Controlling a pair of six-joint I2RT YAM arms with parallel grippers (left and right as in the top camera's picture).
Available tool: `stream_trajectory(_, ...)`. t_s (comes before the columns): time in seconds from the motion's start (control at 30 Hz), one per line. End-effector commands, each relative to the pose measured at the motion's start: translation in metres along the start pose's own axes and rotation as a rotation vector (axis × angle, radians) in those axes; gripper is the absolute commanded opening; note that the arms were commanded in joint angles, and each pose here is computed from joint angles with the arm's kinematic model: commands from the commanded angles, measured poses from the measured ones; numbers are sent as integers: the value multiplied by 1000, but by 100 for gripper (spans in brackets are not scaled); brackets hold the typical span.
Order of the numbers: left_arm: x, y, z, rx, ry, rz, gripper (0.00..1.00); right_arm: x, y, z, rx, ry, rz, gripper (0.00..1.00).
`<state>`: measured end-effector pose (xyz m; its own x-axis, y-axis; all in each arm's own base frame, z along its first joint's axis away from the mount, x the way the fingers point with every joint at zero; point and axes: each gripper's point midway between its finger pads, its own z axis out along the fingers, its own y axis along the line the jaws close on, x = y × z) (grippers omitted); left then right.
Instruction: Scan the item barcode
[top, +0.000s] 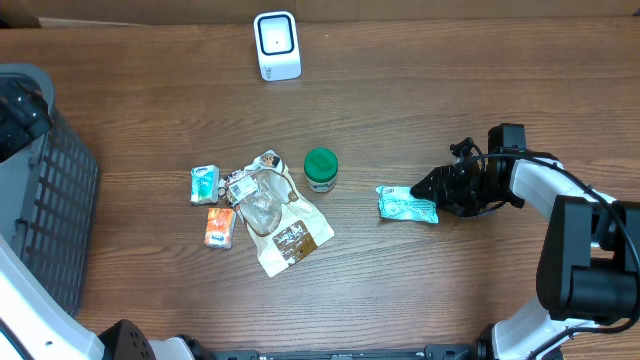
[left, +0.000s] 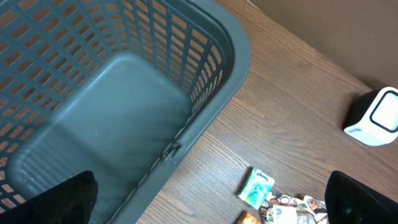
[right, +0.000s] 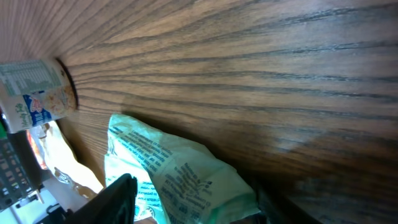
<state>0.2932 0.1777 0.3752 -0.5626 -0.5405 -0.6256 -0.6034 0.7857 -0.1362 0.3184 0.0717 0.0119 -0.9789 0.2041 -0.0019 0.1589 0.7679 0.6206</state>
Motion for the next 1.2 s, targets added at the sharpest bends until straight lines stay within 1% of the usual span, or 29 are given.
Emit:
stream_trajectory(0.0,-3,0,-6,1,-22,-11,100,10,-18,10,57,29,15,51)
stream_trajectory(0.17,-3,0,-6,1,-22,-11,100,15,-21,14,56,33,21,40)
stream_trajectory(0.23,-3,0,-6,1,-22,-11,100,14,-20,14,47,30,24,31)
stream_trajectory(0.3,-3,0,-6,1,-22,-11,99,13,-13,14,12,26,18,15)
stream_trajectory(0.37,-3,0,-6,1,-22,-11,99,9,-3,14,-48,14,3,4)
stream_trajectory(0.5,-3,0,-6,1,-22,-11,100,-1,15,6,-117,4,-13,4)
stream_trajectory(0.63,-3,0,-6,1,-22,-11,100,-14,37,-16,-135,-20,-37,4)
stream_trajectory(0.83,-3,0,-6,1,-22,-11,100,-39,93,-82,-151,-156,-167,4)
stream_trajectory(0.93,-3,0,-6,1,-22,-11,99,-41,127,-109,-184,-218,-243,4)
stream_trajectory(1.03,-3,0,-6,1,-22,-11,100,-36,160,-116,-176,-269,-372,4)
stream_trajectory(1.17,-3,0,-6,1,-22,-11,100,-33,196,-99,-98,-326,-501,4)
